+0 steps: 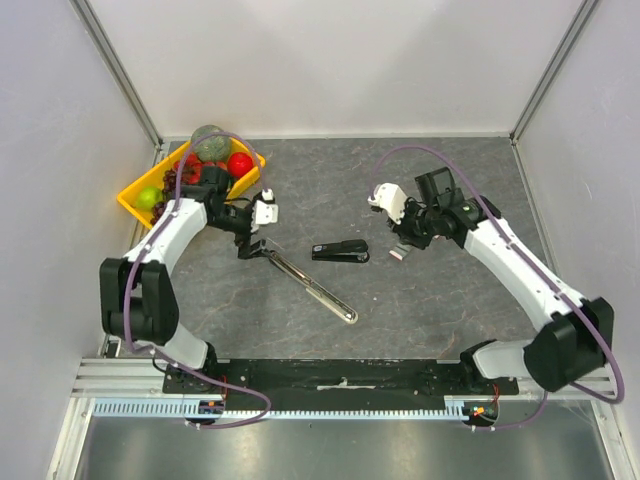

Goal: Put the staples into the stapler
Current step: Pick up the staple from the staple box, then adjust the stapler at the center of the board, then install the staple into the stapler.

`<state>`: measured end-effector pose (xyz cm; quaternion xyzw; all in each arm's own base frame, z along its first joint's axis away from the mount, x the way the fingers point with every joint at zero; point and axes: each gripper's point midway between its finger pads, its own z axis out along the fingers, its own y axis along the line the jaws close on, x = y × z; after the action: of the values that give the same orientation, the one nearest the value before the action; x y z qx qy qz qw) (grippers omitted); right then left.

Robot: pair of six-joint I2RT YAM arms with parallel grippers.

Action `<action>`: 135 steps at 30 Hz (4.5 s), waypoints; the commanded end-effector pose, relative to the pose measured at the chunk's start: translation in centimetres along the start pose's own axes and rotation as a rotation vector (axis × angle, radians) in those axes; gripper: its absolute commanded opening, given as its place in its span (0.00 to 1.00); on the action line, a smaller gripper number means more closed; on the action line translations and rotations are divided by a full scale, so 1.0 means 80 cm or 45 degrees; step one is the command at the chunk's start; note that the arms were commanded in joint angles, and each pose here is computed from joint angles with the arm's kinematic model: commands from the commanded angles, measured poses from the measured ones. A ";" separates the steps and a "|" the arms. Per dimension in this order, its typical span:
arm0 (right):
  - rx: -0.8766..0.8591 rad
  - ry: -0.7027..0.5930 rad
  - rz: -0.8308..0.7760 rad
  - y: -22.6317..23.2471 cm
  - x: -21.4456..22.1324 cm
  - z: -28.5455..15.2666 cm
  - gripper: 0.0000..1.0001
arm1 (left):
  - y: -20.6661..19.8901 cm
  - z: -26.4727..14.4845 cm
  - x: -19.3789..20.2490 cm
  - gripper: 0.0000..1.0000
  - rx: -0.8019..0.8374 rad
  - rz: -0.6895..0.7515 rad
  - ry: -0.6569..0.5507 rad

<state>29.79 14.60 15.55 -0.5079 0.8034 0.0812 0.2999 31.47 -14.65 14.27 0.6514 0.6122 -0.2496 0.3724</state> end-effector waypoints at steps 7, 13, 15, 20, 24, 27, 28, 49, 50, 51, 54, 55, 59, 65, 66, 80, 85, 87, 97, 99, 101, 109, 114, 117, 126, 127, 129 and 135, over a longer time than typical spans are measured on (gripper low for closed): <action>-0.151 -0.104 -0.036 0.052 -0.010 -0.056 0.03 | -0.032 0.066 0.058 1.00 0.309 0.433 0.239; -0.170 -0.155 -0.017 0.057 -0.021 -0.063 0.03 | -0.039 0.091 0.073 0.99 0.364 0.435 0.331; -0.157 -0.174 -0.009 0.056 -0.028 -0.067 0.03 | -0.041 0.098 0.078 0.97 0.365 0.445 0.373; -0.148 -0.182 -0.054 0.068 -0.036 -0.073 0.03 | -0.052 0.112 0.086 0.88 0.366 0.413 0.421; -0.208 -0.138 -0.079 0.090 -0.031 -0.061 0.03 | -0.059 0.119 0.090 0.77 0.366 0.351 0.444; -0.256 -0.118 -0.099 0.106 -0.027 -0.051 0.03 | -0.063 0.121 0.092 0.69 0.354 0.310 0.464; -0.267 -0.116 -0.102 0.109 -0.026 -0.050 0.03 | -0.066 0.121 0.093 0.63 0.350 0.276 0.469; -0.449 -0.002 -0.230 0.159 -0.021 0.036 0.04 | -0.114 0.115 0.097 0.43 0.267 -0.174 0.513; -0.446 0.006 -0.246 0.159 -0.021 0.040 0.04 | -0.114 0.114 0.096 0.44 0.257 -0.161 0.506; -0.442 0.011 -0.270 0.157 -0.020 0.044 0.03 | -0.111 0.113 0.092 0.45 0.236 -0.133 0.491; -0.435 0.041 -0.283 0.152 -0.018 0.057 0.04 | -0.122 0.110 0.091 0.45 0.246 -0.083 0.480; -0.454 0.049 -0.283 0.155 -0.016 0.062 0.04 | -0.126 0.110 0.089 0.45 0.252 -0.062 0.476; -0.475 0.052 -0.305 0.155 -0.023 0.066 0.03 | -0.145 0.109 0.082 0.45 0.289 0.032 0.432; -0.446 0.052 -0.386 0.145 -0.028 0.056 0.04 | -0.173 0.111 0.075 0.41 0.361 0.188 0.396; -0.436 0.046 -0.400 0.143 -0.030 0.053 0.04 | -0.177 0.112 0.074 0.40 0.374 0.209 0.391; -0.496 0.063 -0.369 0.173 0.010 0.030 0.03 | -0.175 0.115 0.048 0.53 0.308 0.130 0.385; -0.503 0.064 -0.367 0.177 0.015 0.026 0.04 | -0.159 0.113 0.037 0.76 0.206 0.135 0.356; -0.502 0.064 -0.373 0.180 0.015 0.025 0.04 | -0.152 0.109 0.034 0.83 0.164 0.109 0.351; -0.525 0.159 -0.332 0.190 0.002 0.035 0.02 | -0.095 0.043 0.033 0.93 -0.101 -0.133 0.198; -0.534 0.190 -0.327 0.192 0.002 0.039 0.02 | -0.077 0.022 0.039 0.93 -0.190 -0.236 0.165; -0.545 0.225 -0.328 0.197 0.005 0.044 0.02 | -0.062 0.001 0.045 0.93 -0.285 -0.325 0.145; -0.557 0.307 -0.316 0.206 0.009 0.063 0.02 | -0.027 -0.034 0.069 0.93 -0.599 -0.600 0.128; -0.534 0.350 -0.313 0.206 0.017 0.075 0.02 | -0.020 -0.045 0.087 0.93 -0.687 -0.645 0.158; -0.510 0.360 -0.319 0.204 0.016 0.081 0.02 | -0.022 -0.044 0.087 0.93 -0.676 -0.657 0.150; -0.493 0.390 -0.352 0.209 0.016 0.088 0.02 | -0.021 -0.044 0.093 0.93 -0.685 -0.669 0.169; -0.494 0.390 -0.354 0.209 0.015 0.088 0.02 | -0.020 -0.044 0.093 0.93 -0.685 -0.671 0.168; -0.493 0.395 -0.361 0.210 0.016 0.089 0.02 | -0.020 -0.045 0.094 0.93 -0.692 -0.672 0.173; -0.491 0.405 -0.365 0.212 0.017 0.090 0.02 | -0.019 -0.044 0.096 0.92 -0.692 -0.679 0.179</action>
<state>16.76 23.53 5.16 -0.6728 0.7293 0.1112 0.0552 29.73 -7.44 9.75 0.3777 0.8258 -0.1271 0.3991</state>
